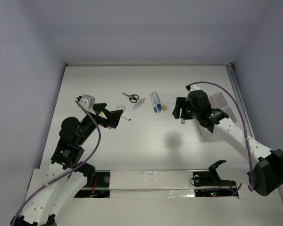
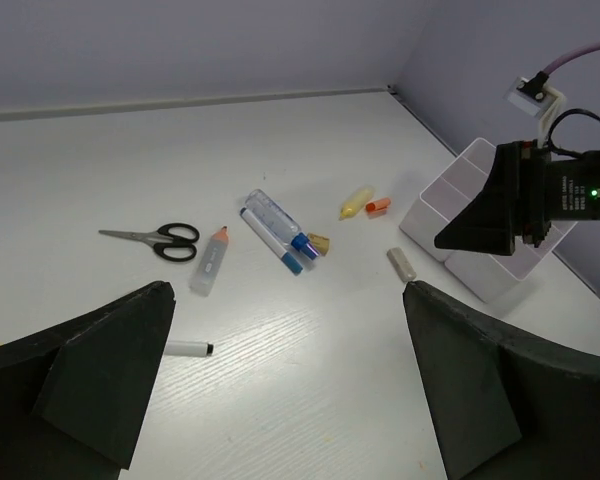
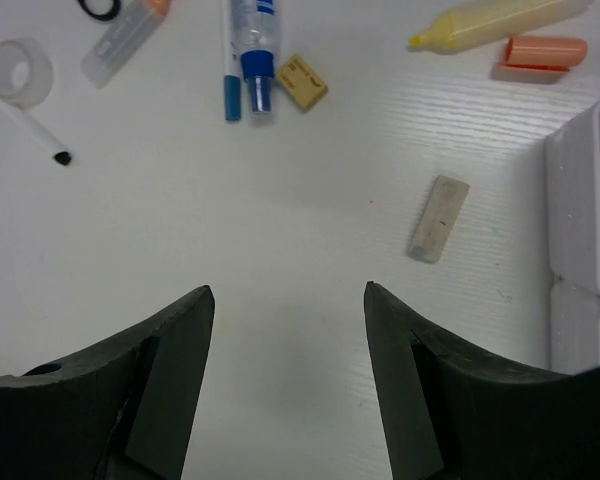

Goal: Sort the stationery into containers
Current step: Pick up the stationery from the center of the board.

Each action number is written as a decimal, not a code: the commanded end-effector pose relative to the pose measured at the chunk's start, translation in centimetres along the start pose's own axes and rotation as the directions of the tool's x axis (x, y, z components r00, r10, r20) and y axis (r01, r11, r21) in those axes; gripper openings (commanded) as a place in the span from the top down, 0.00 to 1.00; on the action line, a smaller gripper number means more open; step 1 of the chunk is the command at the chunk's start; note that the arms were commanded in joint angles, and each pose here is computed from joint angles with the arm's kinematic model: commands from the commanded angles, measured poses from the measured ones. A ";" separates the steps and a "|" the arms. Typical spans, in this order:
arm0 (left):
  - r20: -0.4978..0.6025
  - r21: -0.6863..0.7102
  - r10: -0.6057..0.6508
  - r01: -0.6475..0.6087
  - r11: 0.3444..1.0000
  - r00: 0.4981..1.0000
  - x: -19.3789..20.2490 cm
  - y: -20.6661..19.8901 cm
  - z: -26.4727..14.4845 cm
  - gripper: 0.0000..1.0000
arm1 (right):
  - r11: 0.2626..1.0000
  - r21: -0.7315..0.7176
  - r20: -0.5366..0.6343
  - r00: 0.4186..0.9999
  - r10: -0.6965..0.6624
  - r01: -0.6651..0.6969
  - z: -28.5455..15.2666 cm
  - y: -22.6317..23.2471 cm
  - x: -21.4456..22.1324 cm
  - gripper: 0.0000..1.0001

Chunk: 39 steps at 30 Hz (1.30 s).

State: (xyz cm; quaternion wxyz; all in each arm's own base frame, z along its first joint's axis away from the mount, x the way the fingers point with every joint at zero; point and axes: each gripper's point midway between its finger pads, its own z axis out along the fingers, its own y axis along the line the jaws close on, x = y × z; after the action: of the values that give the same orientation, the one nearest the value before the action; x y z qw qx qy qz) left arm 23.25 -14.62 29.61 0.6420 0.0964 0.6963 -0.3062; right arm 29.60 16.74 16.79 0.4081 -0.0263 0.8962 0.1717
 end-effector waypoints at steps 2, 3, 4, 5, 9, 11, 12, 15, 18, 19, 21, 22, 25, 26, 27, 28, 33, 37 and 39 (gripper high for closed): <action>0.070 0.031 0.024 -0.026 0.999 0.997 -2.7 -1.0 -0.1 0.01 | 0.987 0.158 0.003 1.000 -0.014 0.014 0.5 -2.4 -0.6 0.33; 0.070 0.032 0.026 -0.028 0.999 0.997 -2.7 -1.0 -0.1 0.01 | 0.981 0.192 -0.013 1.000 -0.012 0.014 0.9 -3.0 -0.1 0.34; 0.063 0.030 0.024 -0.026 0.999 0.998 -2.5 -0.9 0.0 0.01 | 0.975 0.221 -0.020 1.000 -0.013 0.017 1.1 -3.6 0.1 0.36; 0.060 0.028 0.025 -0.027 0.999 0.998 -2.5 -0.8 0.0 0.01 | 0.972 0.233 -0.033 0.999 -0.013 0.020 1.3 -3.8 0.5 0.37; 0.052 0.033 0.028 -0.030 0.999 0.998 -2.3 -1.0 0.2 0.01 | 0.959 0.281 -0.085 0.996 0.003 0.021 3.0 -4.9 2.3 0.44; 0.035 0.038 0.024 -0.025 0.999 0.999 -1.9 -1.1 0.5 0.01 | 0.949 0.314 -0.106 0.994 0.012 0.022 3.9 -5.8 3.0 0.44; 0.034 0.038 0.023 -0.025 0.999 0.999 -1.8 -1.0 0.5 0.01 | 0.943 0.332 -0.118 0.993 0.020 0.020 4.6 -6.4 3.4 0.44; 0.034 0.041 0.022 -0.024 0.999 0.999 -1.7 -1.1 0.5 0.01 | 0.932 0.362 -0.143 0.988 0.062 -0.006 5.7 -8.2 4.2 0.43; 0.032 0.034 0.024 -0.025 0.999 0.999 -1.7 -0.9 0.5 0.01 | 0.930 0.367 -0.173 0.982 0.076 -0.007 6.6 -9.1 4.6 0.42; 0.031 0.032 0.026 -0.027 0.999 0.999 -1.6 -0.9 0.5 0.01 | 0.927 0.374 -0.163 0.983 0.081 -0.015 6.8 -9.4 4.1 0.42; 0.028 0.031 0.027 -0.028 0.999 0.999 -1.6 -0.9 0.5 0.01 | 0.929 0.370 -0.170 0.981 0.090 -0.021 7.3 -9.7 4.1 0.42; 0.025 0.031 0.026 -0.027 0.999 0.999 -1.5 -0.9 0.6 0.01 | 0.935 0.353 -0.178 0.979 0.103 -0.034 7.6 -9.6 4.1 0.42; 0.024 0.033 0.028 -0.029 0.999 0.999 -1.6 -0.9 0.6 0.01 | 0.944 0.328 -0.214 0.971 0.105 -0.030 8.8 -9.2 4.8 0.43; 0.025 0.031 0.028 -0.029 0.999 0.999 -1.6 -0.9 0.6 0.01 | 0.946 0.321 -0.213 0.972 0.104 -0.031 9.0 -9.0 4.6 0.44; 0.027 0.030 0.028 -0.029 0.999 0.999 -1.6 -0.9 0.6 0.01 | 0.946 0.322 -0.217 0.970 0.106 -0.031 9.2 -9.1 4.7 0.45; 0.026 0.032 0.028 -0.029 0.999 0.999 -1.6 -0.9 0.6 0.01 | 0.946 0.324 -0.229 0.967 0.110 -0.030 9.5 -9.1 5.1 0.48; 0.024 0.034 0.029 -0.030 0.999 0.999 -1.6 -0.9 0.7 0.01 | 0.947 0.319 -0.241 0.964 0.114 -0.032 10.2 -9.0 5.2 0.58; 0.031 0.033 0.033 -0.034 0.999 0.999 -1.8 -0.9 0.5 0.01 | 0.944 0.329 -0.238 0.965 0.112 -0.029 10.8 -9.3 5.3 0.83; 0.035 0.029 0.035 -0.036 0.999 0.999 -1.9 -0.9 0.4 0.01 | 0.954 0.300 -0.208 0.973 0.098 -0.032 10.6 -8.7 4.3 0.94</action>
State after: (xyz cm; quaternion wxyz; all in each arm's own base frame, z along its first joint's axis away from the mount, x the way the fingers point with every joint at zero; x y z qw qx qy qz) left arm 23.82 -15.08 28.57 0.6283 0.1035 0.7097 -0.3015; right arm 33.58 11.38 2.58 0.2519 0.0479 0.9663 0.0210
